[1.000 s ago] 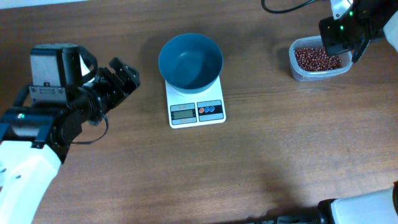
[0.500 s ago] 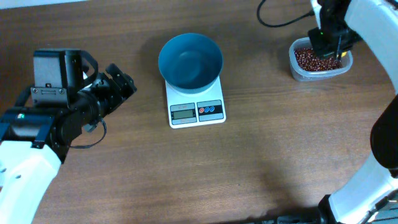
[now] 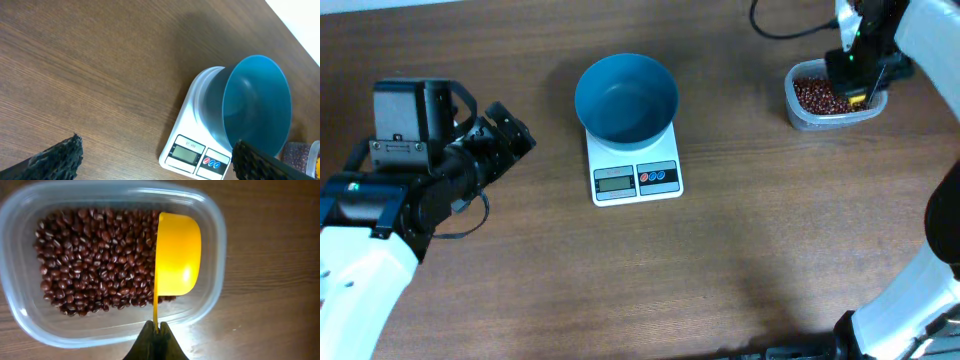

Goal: Scoop item into bowl and weigh 50g on scale
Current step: 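Move the scoop with the right gripper into the bean tub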

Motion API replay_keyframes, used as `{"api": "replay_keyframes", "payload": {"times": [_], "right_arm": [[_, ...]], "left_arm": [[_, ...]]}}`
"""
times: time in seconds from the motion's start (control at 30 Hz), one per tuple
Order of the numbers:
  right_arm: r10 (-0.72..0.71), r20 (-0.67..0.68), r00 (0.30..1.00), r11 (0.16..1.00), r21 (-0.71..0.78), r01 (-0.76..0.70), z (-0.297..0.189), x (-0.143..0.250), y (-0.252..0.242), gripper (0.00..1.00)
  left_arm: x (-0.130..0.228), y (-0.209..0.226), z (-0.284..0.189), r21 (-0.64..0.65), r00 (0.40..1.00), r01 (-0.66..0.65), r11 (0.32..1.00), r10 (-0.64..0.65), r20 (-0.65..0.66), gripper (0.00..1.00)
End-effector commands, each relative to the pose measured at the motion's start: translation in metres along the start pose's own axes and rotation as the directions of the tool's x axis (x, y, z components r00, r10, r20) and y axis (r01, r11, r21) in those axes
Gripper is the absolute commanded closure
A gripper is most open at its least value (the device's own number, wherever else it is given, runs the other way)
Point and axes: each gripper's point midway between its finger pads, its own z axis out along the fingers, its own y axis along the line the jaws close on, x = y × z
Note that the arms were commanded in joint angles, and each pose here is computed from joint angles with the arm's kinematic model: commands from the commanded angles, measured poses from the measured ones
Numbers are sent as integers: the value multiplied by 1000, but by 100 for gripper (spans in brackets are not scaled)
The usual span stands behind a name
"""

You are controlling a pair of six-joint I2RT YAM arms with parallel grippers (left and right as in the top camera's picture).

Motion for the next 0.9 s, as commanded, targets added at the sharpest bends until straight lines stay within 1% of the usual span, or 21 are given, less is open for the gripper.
{"api": "replay_keyframes", "payload": {"times": [0.0, 0.07, 0.1, 0.13, 0.17, 0.23, 0.27, 0.4, 0.57, 0.7, 0.73, 0.77, 0.87], "right_arm": [[-8, -80, 997, 1000, -23, 7, 25, 18, 11, 96], [37, -95, 995, 998, -53, -42, 30, 20, 19, 96], [38, -88, 995, 993, -106, -47, 30, 18, 28, 96], [40, -78, 996, 980, -193, -54, 27, 16, 43, 96], [40, -75, 996, 972, -226, -56, 26, 15, 48, 96], [53, -75, 996, 956, -284, -72, 24, 14, 59, 96], [82, -83, 993, 953, -285, -103, 24, 14, 58, 96], [143, -98, 985, 888, -427, -171, 19, 14, 65, 96], [186, -162, 969, 863, -444, -240, 20, 28, 53, 96], [265, -204, 943, 776, -536, -334, 15, 29, 51, 96], [304, -218, 927, 711, -596, -373, 9, 25, 52, 96], [337, -240, 910, 683, -604, -412, 8, 25, 50, 96], [374, -278, 885, 652, -600, -464, 7, 25, 51, 96]], "left_arm": [[-7, 0, -5, -3, 1000, -13, 1000, 13, 29, 1], [-7, 0, -5, -3, 1000, -13, 1000, 13, 29, 1], [-7, 0, -5, -3, 1000, -13, 1000, 13, 28, 1], [-7, 0, -5, -3, 999, -13, 1000, 13, 29, 1], [-7, 0, -5, -3, 999, -13, 1000, 13, 29, 1], [-7, 0, -5, -3, 999, -13, 1000, 13, 29, 1], [-7, 0, -5, -3, 999, -13, 1000, 13, 29, 1], [-7, -1, -5, -2, 999, -13, 1000, 13, 30, 1], [-8, -1, -5, 0, 999, -13, 1000, 13, 32, 1], [-8, -1, -5, 0, 999, -13, 1000, 13, 32, 1], [-8, -1, -5, 0, 999, -13, 1000, 13, 32, 1], [-8, -1, -5, 0, 999, -13, 1000, 13, 32, 1], [-8, -1, -5, 0, 999, -13, 1000, 13, 32, 2]]}}
